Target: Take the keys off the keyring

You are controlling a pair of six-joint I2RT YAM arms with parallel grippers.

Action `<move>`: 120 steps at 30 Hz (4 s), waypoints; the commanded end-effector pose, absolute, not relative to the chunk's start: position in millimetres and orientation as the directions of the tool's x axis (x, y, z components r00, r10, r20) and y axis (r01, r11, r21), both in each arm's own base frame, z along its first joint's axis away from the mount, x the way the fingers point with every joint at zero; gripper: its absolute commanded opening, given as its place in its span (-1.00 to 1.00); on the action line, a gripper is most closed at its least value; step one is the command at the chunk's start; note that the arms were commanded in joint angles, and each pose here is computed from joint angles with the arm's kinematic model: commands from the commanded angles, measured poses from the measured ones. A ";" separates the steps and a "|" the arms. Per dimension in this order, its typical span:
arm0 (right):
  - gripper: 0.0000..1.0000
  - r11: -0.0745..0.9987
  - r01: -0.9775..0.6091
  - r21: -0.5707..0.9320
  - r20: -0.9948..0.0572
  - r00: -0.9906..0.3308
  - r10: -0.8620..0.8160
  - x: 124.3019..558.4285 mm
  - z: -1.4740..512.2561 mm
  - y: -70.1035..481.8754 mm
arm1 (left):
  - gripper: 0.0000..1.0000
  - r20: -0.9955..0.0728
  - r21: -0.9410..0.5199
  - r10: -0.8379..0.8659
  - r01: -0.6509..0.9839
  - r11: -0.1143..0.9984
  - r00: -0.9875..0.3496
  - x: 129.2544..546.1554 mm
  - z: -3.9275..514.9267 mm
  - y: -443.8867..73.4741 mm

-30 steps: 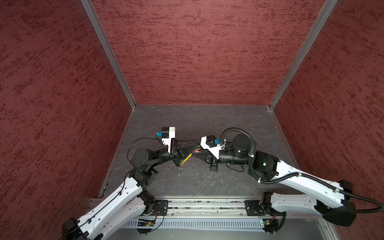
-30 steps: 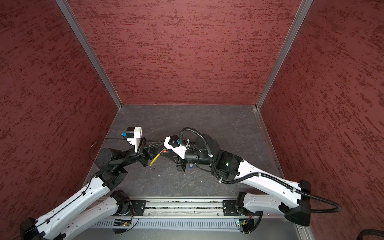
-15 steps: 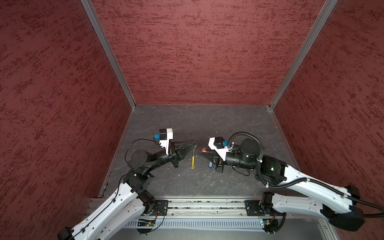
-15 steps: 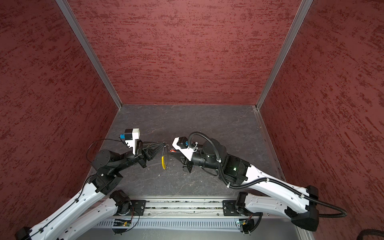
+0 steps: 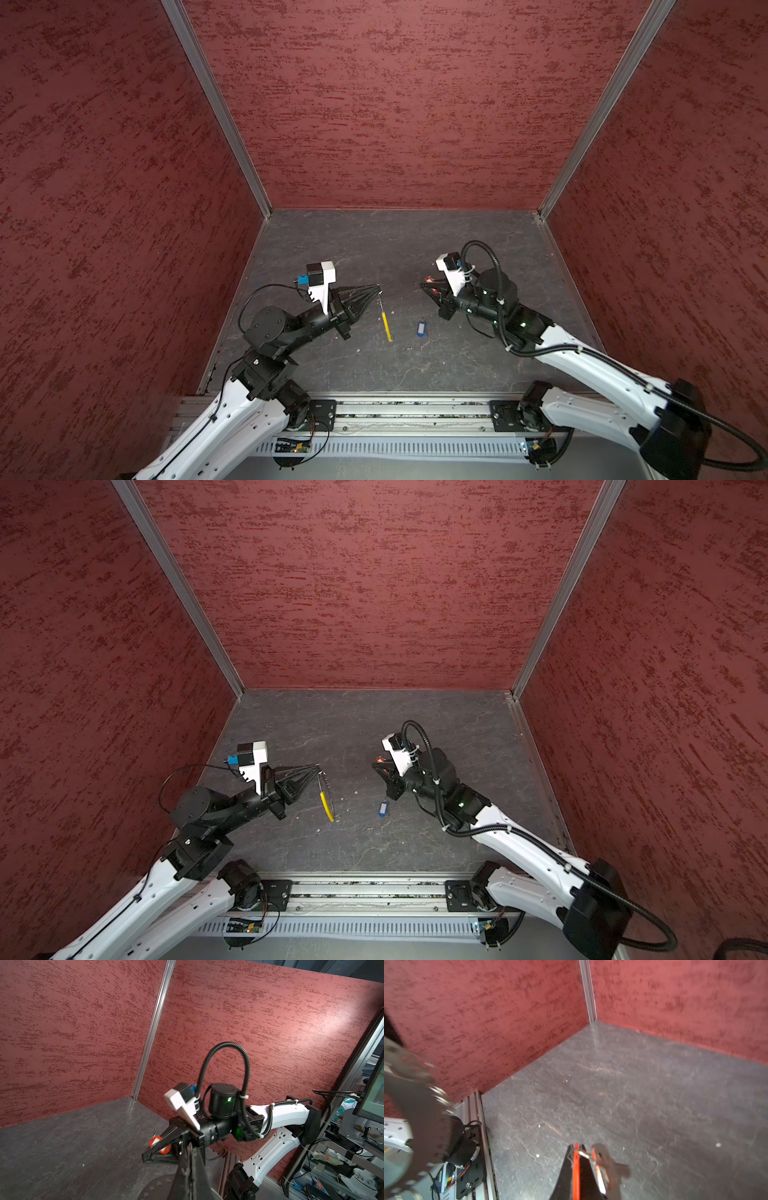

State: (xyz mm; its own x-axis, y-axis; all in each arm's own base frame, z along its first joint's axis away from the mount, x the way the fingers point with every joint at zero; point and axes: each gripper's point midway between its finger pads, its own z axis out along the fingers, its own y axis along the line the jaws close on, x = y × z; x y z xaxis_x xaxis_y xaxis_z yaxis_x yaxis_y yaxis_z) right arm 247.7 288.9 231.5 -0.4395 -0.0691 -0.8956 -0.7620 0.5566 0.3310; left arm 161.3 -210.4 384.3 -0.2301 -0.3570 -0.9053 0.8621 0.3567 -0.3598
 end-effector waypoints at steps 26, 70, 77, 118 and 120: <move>-0.54 0.465 -0.617 0.635 -0.554 -0.783 -0.284 252.0 57.0 369.0 | -1.00 -0.897 -0.367 -0.377 0.864 0.345 -0.231 164.0 377.2 -211.8; 0.12 0.435 -0.878 0.202 -0.978 -0.207 0.036 199.7 355.7 369.0 | -1.00 -0.849 -0.504 -0.458 0.664 0.552 -0.263 227.6 381.8 -200.9; -0.67 0.440 -0.871 0.219 -0.971 -0.240 0.009 202.8 339.4 374.3 | -1.00 -0.849 -0.505 -0.456 0.660 0.557 -0.265 227.3 380.5 -199.7; -0.33 0.804 0.021 0.594 -0.553 -0.715 0.427 307.0 68.8 138.2 | 0.99 -0.850 -0.509 -0.462 0.618 0.599 -0.252 224.8 364.0 -183.8; -0.09 0.831 0.056 0.553 -0.575 -0.696 0.429 307.7 67.2 127.1 | 0.99 -0.850 -0.511 -0.461 0.617 0.599 -0.257 225.7 362.9 -184.7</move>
State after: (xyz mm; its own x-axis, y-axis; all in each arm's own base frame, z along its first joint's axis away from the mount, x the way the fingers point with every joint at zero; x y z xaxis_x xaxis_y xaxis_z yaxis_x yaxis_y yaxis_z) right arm 298.8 146.0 64.9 -0.7408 0.4028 -0.5375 -0.0136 0.7911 0.6116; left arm 220.8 -185.6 373.6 -0.2481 -0.4737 -0.8450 0.6367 0.5777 -0.5108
